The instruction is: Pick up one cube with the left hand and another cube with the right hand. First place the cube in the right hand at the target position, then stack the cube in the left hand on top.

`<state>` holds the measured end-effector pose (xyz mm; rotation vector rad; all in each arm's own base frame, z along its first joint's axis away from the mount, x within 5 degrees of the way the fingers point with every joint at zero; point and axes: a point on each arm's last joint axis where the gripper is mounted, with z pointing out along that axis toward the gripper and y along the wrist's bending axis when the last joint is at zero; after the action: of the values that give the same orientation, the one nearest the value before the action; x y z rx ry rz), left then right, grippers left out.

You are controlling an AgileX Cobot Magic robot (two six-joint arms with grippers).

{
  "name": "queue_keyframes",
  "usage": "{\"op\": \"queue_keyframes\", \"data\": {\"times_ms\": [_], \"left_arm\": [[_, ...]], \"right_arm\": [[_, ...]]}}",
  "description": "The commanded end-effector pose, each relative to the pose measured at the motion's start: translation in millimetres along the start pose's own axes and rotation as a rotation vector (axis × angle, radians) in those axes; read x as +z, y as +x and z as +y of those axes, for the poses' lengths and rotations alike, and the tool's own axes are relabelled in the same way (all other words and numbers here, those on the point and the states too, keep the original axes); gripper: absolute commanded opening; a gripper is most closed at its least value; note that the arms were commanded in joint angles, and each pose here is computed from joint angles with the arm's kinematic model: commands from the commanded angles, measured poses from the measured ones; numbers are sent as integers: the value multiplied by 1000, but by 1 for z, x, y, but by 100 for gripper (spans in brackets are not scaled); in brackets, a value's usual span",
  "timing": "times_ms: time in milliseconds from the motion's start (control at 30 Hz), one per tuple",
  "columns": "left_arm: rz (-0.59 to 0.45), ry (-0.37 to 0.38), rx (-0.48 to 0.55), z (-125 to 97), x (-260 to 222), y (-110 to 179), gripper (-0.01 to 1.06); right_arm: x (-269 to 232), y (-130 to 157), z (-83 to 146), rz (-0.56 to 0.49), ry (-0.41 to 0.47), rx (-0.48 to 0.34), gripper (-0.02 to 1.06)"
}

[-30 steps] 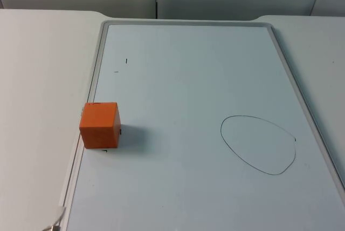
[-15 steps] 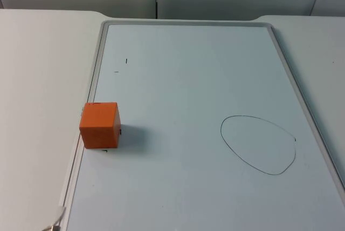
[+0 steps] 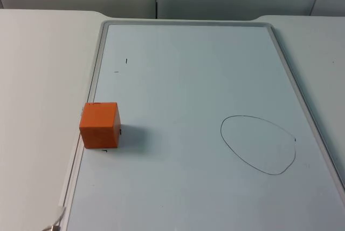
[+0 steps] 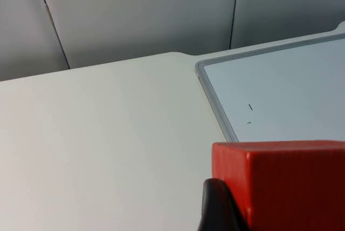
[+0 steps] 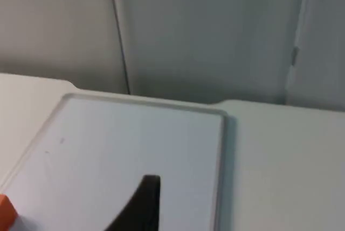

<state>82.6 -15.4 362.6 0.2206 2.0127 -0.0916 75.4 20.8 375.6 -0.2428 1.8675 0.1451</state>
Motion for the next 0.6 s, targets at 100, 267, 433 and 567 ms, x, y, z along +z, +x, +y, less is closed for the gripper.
{"op": "queue_keyframes", "data": {"times_ms": [100,267,433,567], "left_arm": [[-11,8,-3,-1,0,1,0],[-11,8,-5,-1,0,1,0],[-11,14,-11,-1,0,1,0],[-8,15,-12,-1,0,1,0]], "right_arm": [[42,-54,-11,-27,-97,-49,99],[114,-106,-16,52,-302,-81,96],[183,-133,6,114,-446,-161,94],[241,-136,60,185,-597,-295,94]]}}
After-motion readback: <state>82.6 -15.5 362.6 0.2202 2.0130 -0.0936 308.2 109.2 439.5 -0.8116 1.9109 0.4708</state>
